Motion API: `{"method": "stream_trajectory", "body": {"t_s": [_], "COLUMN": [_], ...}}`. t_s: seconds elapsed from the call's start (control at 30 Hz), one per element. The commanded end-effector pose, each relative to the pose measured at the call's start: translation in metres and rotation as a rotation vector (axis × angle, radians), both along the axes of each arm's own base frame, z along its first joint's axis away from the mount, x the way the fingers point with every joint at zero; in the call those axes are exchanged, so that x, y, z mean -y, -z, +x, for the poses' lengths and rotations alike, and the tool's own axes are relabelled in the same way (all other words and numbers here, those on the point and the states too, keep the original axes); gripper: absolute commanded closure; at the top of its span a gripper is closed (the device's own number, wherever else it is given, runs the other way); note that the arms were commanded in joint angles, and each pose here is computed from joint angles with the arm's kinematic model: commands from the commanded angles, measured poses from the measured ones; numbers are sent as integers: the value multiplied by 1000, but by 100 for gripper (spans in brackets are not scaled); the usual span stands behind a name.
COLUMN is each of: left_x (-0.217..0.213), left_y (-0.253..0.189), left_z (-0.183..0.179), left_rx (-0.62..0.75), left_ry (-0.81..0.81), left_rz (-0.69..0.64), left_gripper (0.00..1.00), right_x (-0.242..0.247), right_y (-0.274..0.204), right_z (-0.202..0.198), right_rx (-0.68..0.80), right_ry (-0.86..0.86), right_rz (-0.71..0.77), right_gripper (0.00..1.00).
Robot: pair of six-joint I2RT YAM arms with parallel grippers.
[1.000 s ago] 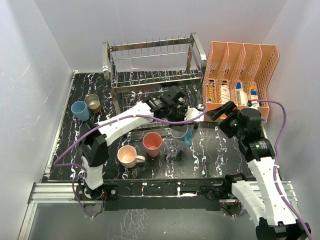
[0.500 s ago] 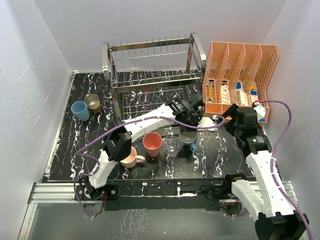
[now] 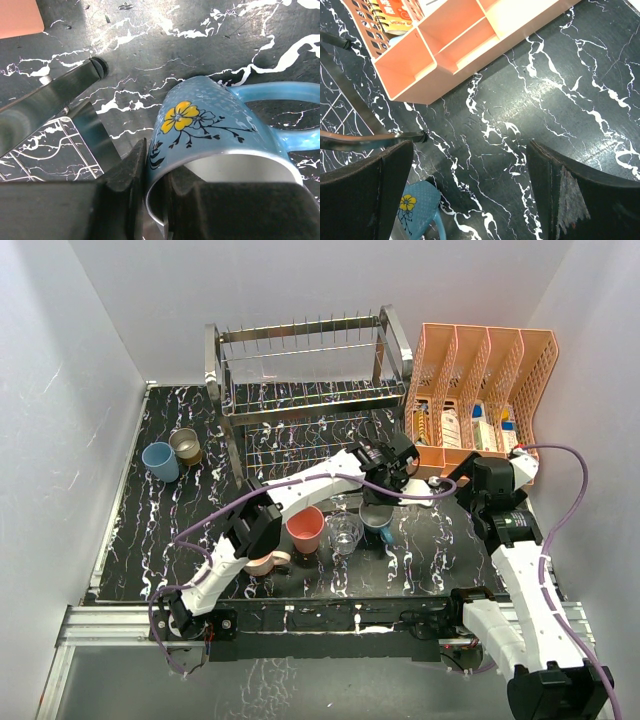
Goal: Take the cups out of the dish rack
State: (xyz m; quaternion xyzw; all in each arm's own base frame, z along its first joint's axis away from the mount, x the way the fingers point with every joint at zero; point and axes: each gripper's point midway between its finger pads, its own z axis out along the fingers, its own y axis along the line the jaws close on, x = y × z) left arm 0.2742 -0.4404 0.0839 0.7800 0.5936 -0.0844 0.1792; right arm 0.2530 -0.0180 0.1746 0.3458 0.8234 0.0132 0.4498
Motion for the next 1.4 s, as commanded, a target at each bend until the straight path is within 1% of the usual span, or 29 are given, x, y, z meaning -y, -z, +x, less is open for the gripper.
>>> {"method": "stream_trajectory", "body": {"t_s": [0.0,0.07,0.17,0.2,0.37,0.4,0.5,0.57,0.6,0.7,0.8,0.9,1.0,1.1,1.2,1.3,1.37], "left_x": [7,9,15,18,29,29,20,6,-4,-44,-100,-157,-212,-258,-297,-337,-365], "left_y": [-18,-20,-30,-36,-77,-86,-111,-136,-147,-174,-179,-186,-184,-175,-152,-121,-102], "left_z": [-11,-11,-8,-6,1,1,-2,-6,-10,-20,-36,-46,-60,-68,-51,-19,5], "left_rx": [10,13,37,51,114,122,146,161,163,125,96,74,66,108,185,244,250], "left_ry": [33,32,28,24,21,22,12,-13,-30,-109,-181,-304,-432,-549,-741,-952,-1083], "left_rz": [-19,-26,-53,-70,-174,-193,-219,-243,-255,-316,-344,-398,-433,-458,-457,-457,-488], "left_gripper": [87,78,59,55,48,43,22,8,3,3,3,3,3,3,3,3,3], "right_x": [4,4,5,5,2,2,4,3,2,2,3,11,23,39,46,55,61], "right_y": [-11,-11,-13,-13,-16,-18,-21,-23,-24,-29,-25,-16,-10,-3,-3,10,24], "right_z": [9,8,8,8,11,12,15,19,22,29,33,35,35,33,35,33,29], "right_rx": [75,77,81,81,89,92,93,103,112,157,194,219,250,288,344,368,354], "right_ry": [19,20,20,21,1,-2,-3,-19,-26,-31,-21,22,73,133,160,193,206], "right_rz": [-5,-8,-15,-16,-13,-16,-30,-37,-40,-48,-47,-67,-119,-186,-230,-274,-324], "right_gripper": [2,2,2,2,2,2,2,2,2,2,2,2,2,2,2,2,2]}}
